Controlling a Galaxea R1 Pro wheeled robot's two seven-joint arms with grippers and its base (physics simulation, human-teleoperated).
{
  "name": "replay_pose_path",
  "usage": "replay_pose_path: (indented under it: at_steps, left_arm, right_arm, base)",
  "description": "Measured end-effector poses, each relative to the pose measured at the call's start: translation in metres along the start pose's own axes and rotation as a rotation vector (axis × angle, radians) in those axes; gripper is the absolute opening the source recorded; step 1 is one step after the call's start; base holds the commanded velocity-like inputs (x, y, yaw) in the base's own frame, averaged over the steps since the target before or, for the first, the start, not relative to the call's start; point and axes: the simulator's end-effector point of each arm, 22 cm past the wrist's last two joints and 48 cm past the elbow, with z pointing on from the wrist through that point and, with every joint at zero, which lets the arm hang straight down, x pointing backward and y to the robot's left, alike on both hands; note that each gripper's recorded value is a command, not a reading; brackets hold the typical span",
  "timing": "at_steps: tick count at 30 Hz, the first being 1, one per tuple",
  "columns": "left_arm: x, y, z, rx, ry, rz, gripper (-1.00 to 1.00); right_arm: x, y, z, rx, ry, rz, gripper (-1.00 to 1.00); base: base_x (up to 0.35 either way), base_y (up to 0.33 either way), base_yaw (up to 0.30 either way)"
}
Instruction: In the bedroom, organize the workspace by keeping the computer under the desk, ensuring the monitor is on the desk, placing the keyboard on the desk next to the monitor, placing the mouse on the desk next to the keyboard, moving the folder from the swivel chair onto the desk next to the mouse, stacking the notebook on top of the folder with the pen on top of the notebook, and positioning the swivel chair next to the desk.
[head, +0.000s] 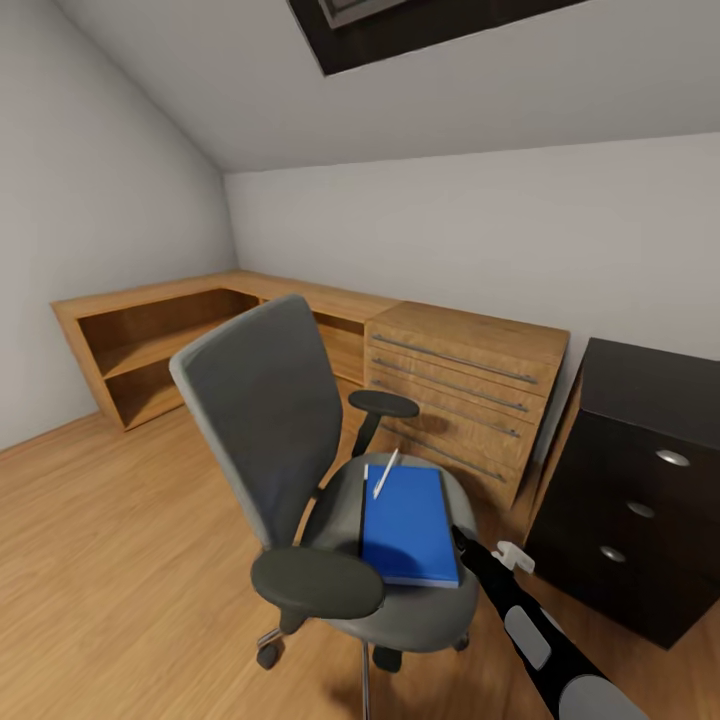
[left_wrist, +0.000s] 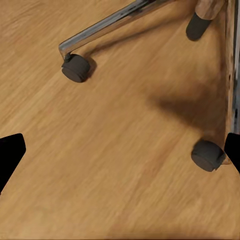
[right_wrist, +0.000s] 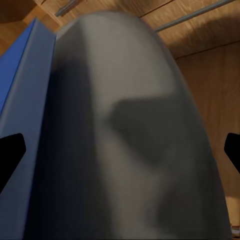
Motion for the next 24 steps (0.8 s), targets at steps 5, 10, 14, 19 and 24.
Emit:
replay_pose_path:
  at_steps: [5,10,14,19,24]
  left_arm:
    - [0.0000,0.0000,0.0001,0.000,0.000,0.000,1.00]
    - [0.0001,0.0002,0.0001,-0.001,0.000,0.000,1.00]
    - [0.0001,0.0004,0.0001,-0.002,0.000,0.000,1.00]
    - [0.0001,0.0004,0.0001,-0.002,0.000,0.000,1.00]
    - [0.0002,0.0003,0.0002,-0.001,0.001,0.000,1.00]
  right_arm:
    - [0.0001,-0.0001,0.0001,0.000,0.000,0.000,1.00]
    - [0.0001,-0.0001,0.0002,0.000,0.000,0.000,1.00]
    - [0.0002,-0.0002,0.0002,0.000,0.000,0.000,1.00]
    - [0.0000,-0.0002,0.0002,0.000,0.000,0.000,1.00]
    - [-0.0002,-0.0002,0.0003,0.000,-0.001,0.000,1.00]
  base:
    - [0.166,0.000,0.000]
    - [0.022,0.000,0.000]
    - [0.004,0.000,0.000]
    - [-0.001,0.000,0.000]
    - [-0.095,0.000,0.000]
